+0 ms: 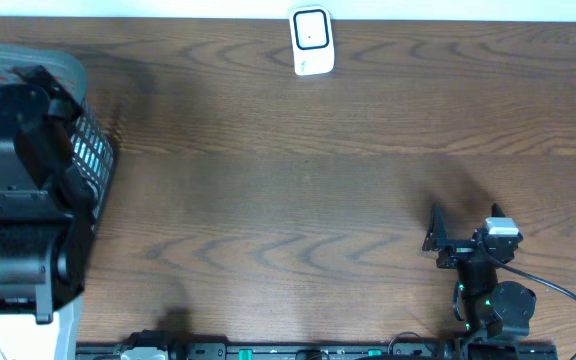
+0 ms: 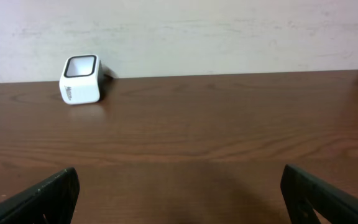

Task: Scan the item barcode
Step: 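Raise the left gripper and reach down into the grey basket, then grasp the green-capped container inside the basket with the left gripper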

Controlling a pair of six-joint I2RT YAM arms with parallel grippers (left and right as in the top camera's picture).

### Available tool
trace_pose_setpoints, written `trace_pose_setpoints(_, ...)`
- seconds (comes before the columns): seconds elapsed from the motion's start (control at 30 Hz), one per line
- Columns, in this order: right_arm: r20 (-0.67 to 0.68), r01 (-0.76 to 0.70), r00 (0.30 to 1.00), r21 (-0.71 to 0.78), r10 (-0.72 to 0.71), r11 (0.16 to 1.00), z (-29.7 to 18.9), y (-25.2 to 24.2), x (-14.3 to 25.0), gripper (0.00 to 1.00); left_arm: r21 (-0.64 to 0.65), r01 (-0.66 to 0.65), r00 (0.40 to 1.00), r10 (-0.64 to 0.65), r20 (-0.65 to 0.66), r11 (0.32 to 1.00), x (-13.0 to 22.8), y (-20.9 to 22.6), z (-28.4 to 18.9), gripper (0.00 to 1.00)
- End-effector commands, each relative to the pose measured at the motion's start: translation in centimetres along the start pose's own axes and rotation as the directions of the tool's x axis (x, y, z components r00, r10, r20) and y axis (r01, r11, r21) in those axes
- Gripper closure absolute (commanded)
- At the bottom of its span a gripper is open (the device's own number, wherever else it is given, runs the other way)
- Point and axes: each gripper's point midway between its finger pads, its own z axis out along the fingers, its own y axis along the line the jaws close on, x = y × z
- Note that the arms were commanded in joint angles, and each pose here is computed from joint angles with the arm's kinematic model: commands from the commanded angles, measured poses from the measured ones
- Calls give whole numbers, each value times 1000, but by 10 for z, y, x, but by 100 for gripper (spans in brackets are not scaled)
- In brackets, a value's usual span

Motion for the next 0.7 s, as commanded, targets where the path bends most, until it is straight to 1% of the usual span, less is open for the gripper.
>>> trace_pose_setpoints(0.0,-3,-4,1000,13,4,1000,-1,-3,0,1,-105,31,999,-29,21,994,-9,23,8,2)
trace_pose_setpoints(0.17,-3,-4,1000,13,4,1000,-1,-3,0,1,-191,35,999,-36,-2,981,-6,46,25,2)
trace_pose_setpoints(0.27,-3,-4,1000,13,4,1000,-1,-3,0,1,-207,39,996,-54,-65,977,8,57,38,2)
trace_pose_setpoints(0.37,-3,-4,1000,13,4,1000,-1,-3,0,1,-234,43,983,-83,-164,971,31,71,54,2)
trace_pose_setpoints(0.5,-3,-4,1000,13,4,1000,-1,-3,0,1,-242,69,936,-147,-320,968,68,87,76,2)
trace_pose_setpoints(0.63,-3,-4,1000,13,4,1000,-1,-3,0,1,-267,117,853,-234,-466,957,107,105,92,2)
trace_pose_setpoints(0.67,-3,-4,1000,13,4,1000,-1,-3,0,1,-279,125,838,-252,-484,952,113,108,94,2)
